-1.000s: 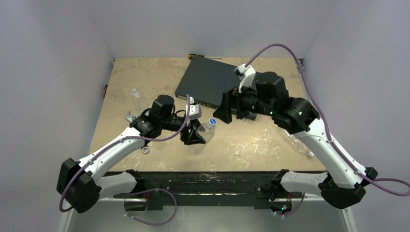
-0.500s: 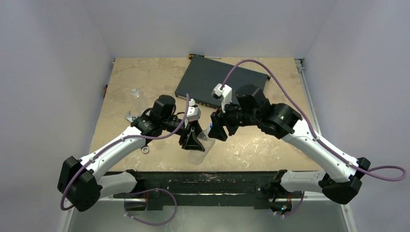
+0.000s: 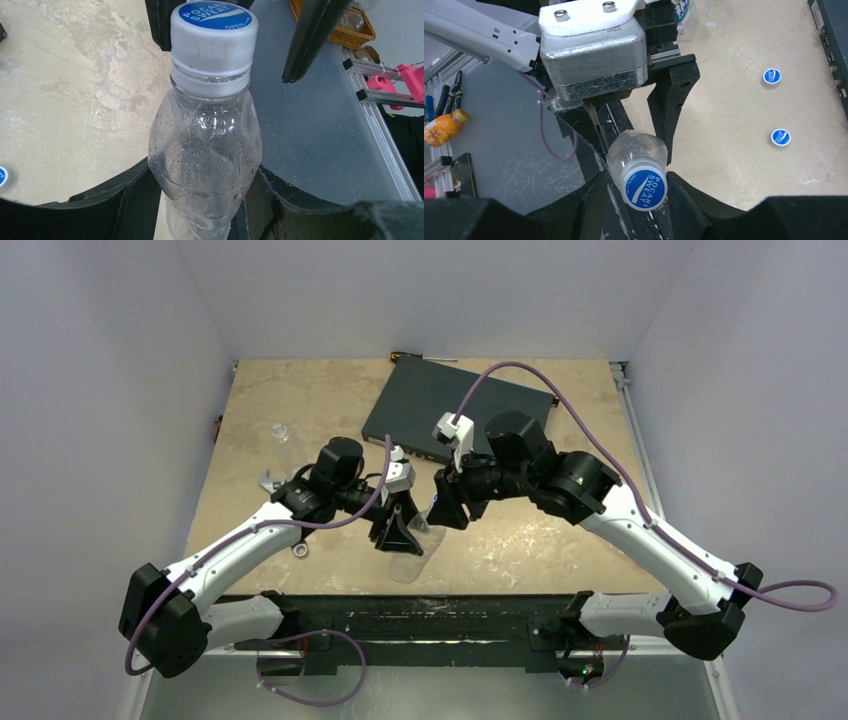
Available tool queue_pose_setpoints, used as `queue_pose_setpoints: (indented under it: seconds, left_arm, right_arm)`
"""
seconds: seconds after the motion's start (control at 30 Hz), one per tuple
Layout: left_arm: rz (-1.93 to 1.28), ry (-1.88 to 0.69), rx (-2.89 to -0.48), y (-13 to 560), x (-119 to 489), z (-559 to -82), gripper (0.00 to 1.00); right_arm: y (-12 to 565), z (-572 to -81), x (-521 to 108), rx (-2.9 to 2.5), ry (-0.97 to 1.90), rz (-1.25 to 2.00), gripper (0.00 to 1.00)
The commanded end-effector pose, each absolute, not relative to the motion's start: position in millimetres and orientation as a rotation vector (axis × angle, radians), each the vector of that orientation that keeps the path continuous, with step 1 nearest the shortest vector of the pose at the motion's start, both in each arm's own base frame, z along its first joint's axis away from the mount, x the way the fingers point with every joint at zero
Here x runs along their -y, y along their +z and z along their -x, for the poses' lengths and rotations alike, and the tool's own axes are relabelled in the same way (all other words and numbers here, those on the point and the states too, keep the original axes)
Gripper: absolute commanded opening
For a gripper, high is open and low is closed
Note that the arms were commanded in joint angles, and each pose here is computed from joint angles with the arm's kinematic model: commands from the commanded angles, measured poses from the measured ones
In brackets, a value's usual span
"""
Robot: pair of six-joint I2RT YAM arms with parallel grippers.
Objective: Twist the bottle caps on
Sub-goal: Screw the bottle cap onto the plastic bottle.
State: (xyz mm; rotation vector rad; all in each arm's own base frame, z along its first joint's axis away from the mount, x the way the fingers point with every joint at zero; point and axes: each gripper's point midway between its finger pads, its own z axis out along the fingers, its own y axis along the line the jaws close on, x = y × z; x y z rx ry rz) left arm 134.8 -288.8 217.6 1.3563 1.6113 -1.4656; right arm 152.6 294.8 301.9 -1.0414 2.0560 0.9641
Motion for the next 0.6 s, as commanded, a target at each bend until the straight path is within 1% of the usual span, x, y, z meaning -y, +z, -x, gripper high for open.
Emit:
queue_pose_setpoints:
  seconds: [0.0,0.13,0.23,0.3,0.4,0.5,0.57]
  left_arm:
    - [-1.372,-1.481,-1.581,219,287,-133,0.02]
    - [-1.373,-1.475,-1.580,218,288,-134,0.02]
    - [-1.366,-1.449,-1.585,218,288,-137,0.02]
    - [-1.340,-1.389,-1.591,220,289,-146,0.02]
    - [-1.237,-1.201,-1.607,230,289,-176,0.03]
    - [-1.053,-0.977,-1.595,253,284,-220,0.03]
    - [-0.929,-0.857,-1.545,275,278,-244,0.02]
  right_arm:
    - [324,-150,-302,-1.991,1.031,1.034,0.47]
    - [324,-151,-301,-2.000,1.024,1.017,0.37]
    - [321,-154,-299,-2.036,1.003,0.978,0.26]
    - [314,-157,-297,-2.088,0.977,0.945,0.18]
    - [301,-166,-295,-2.188,0.922,0.855,0.09]
    - [287,-177,-295,-2.308,0.869,0.708,0.06]
    - [273,-187,-295,-2.406,0.799,0.593,0.05]
